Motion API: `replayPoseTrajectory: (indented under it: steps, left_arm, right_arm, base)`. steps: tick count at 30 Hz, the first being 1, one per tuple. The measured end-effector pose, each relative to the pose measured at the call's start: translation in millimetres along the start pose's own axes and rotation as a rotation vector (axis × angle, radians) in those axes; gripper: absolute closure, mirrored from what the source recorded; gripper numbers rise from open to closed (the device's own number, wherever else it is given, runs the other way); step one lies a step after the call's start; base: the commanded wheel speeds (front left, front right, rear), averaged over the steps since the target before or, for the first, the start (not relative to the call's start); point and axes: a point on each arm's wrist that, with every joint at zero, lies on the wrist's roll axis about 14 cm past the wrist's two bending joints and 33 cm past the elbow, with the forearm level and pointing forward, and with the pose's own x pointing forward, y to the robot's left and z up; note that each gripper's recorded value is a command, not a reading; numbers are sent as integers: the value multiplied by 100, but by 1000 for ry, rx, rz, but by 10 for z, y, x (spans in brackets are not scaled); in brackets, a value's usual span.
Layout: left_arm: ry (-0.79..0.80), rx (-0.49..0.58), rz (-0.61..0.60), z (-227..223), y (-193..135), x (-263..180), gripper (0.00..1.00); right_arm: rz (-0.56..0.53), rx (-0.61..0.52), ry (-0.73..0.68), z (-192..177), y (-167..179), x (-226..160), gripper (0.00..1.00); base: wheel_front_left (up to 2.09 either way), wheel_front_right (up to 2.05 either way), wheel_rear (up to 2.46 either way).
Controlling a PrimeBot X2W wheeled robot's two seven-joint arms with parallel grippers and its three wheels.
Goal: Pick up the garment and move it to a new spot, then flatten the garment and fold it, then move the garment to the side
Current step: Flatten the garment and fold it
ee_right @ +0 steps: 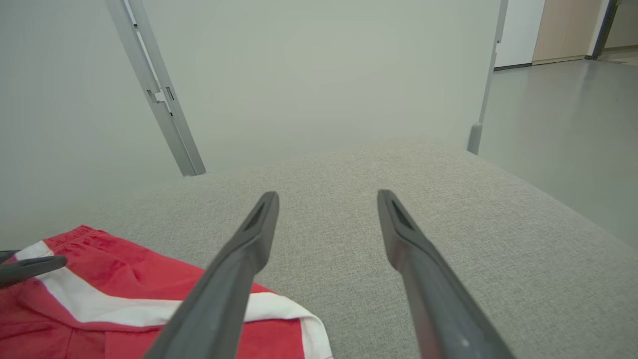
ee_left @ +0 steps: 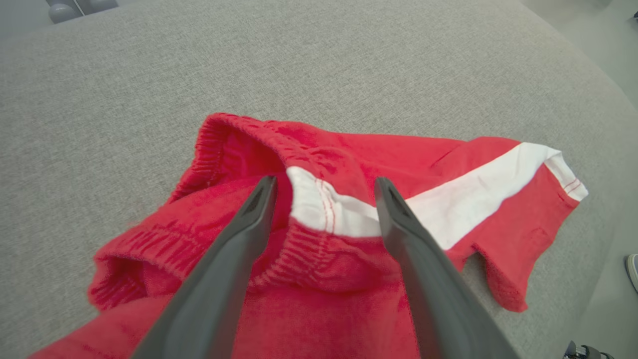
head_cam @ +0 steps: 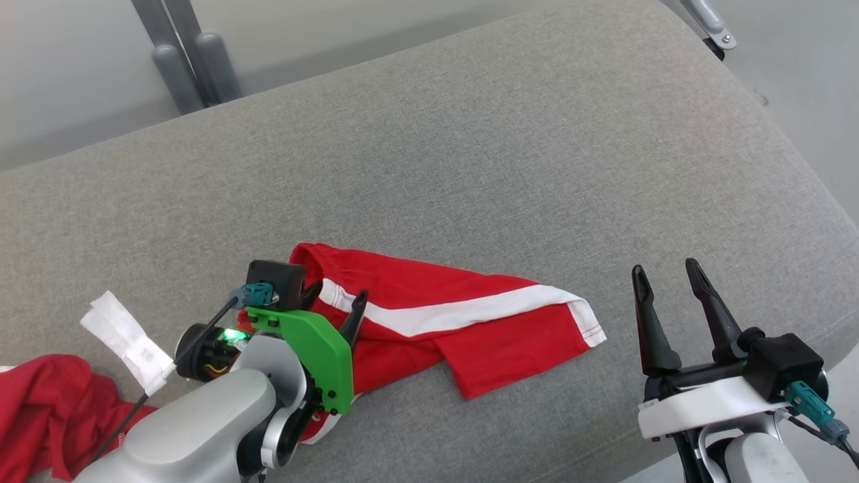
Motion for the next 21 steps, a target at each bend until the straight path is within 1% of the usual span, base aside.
replayPoseTrajectory:
  steps: [1,3,7,10,12,13,15,18,21]
  left_arm:
    - [4,1,-9,-8,-10,22,100]
    - [7,2,-41,2,-73,54,100]
    - [-116,-4,-79,299,-221,29,100]
    - [-230,-30,-141,561,-470,-148,100]
    - [-259,-71,-187,578,-652,-310,100]
    - [-251,-105,-210,510,-743,-409,100]
    - [-210,-177,-221,318,-811,-574,100]
    - [-128,-314,-192,-31,-772,-757,100]
    - [-46,-410,-157,-371,-709,-849,100]
  right_arm:
    - [-4,-2,2,-5,-14,-7,0]
    - [-12,-5,8,-18,-41,-18,0]
    - [-28,-10,22,-57,-96,-66,0]
    - [-34,-12,32,-85,-125,-97,0]
    - [-31,-12,39,-108,-121,-112,0]
    - [-29,-12,42,-119,-119,-115,0]
    - [-16,-13,48,-140,-90,-105,0]
    - [8,-11,50,-157,-30,-58,0]
    - [45,-10,56,-187,68,0,0]
  base:
    - [0,0,0]
    - [0,0,0]
    - [0,0,0]
    - [0,0,0]
    - [0,0,0]
    - [0,0,0]
    - [0,0,0]
    - [0,0,0]
    - [0,0,0]
